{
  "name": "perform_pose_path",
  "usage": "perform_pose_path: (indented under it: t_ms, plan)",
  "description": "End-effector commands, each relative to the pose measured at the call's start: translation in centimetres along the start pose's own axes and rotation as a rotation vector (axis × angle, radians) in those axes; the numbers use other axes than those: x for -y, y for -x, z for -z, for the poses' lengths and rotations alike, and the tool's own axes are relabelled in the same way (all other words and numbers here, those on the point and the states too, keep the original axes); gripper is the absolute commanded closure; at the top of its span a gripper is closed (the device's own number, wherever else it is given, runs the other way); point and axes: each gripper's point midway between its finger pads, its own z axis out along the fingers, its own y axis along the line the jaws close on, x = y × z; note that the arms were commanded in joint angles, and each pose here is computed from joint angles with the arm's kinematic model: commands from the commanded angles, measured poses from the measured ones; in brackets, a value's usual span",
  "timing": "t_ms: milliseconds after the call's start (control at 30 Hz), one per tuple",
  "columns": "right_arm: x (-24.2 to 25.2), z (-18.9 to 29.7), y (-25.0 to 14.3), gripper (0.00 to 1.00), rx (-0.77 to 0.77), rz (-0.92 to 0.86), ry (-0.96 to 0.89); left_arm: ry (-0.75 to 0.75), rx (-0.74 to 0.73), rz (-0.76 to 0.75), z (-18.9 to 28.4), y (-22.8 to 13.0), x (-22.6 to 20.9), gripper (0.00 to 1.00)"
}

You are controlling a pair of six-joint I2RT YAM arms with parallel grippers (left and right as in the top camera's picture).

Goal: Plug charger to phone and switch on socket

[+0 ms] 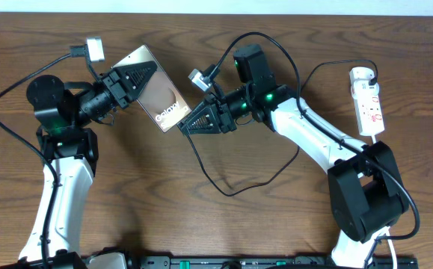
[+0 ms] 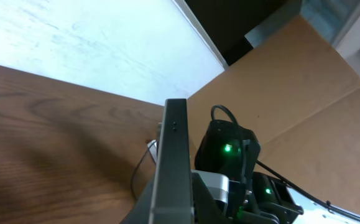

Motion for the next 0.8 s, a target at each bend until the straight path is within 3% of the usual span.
perform_pose_path:
  t_ms: [0, 267, 767]
  plan:
    - [-1.24, 0.42, 1.20, 0.69, 0.003, 0.067, 0.027, -0.045, -0.076, -0.007, -0.27, -2.28, 0.33, 0.93]
    - [-1.29, 0.30, 1.16, 0.01, 0.001, 0.067, 0.030, -0.045, -0.076, -0.007, -0.27, -2.28, 0.32, 0.93]
    - [-0.56, 0.86, 1.39, 0.01, 0.017, 0.007, -0.010, -0.048, -0.084, 0.001, 0.37, -2.20, 0.13, 0.92]
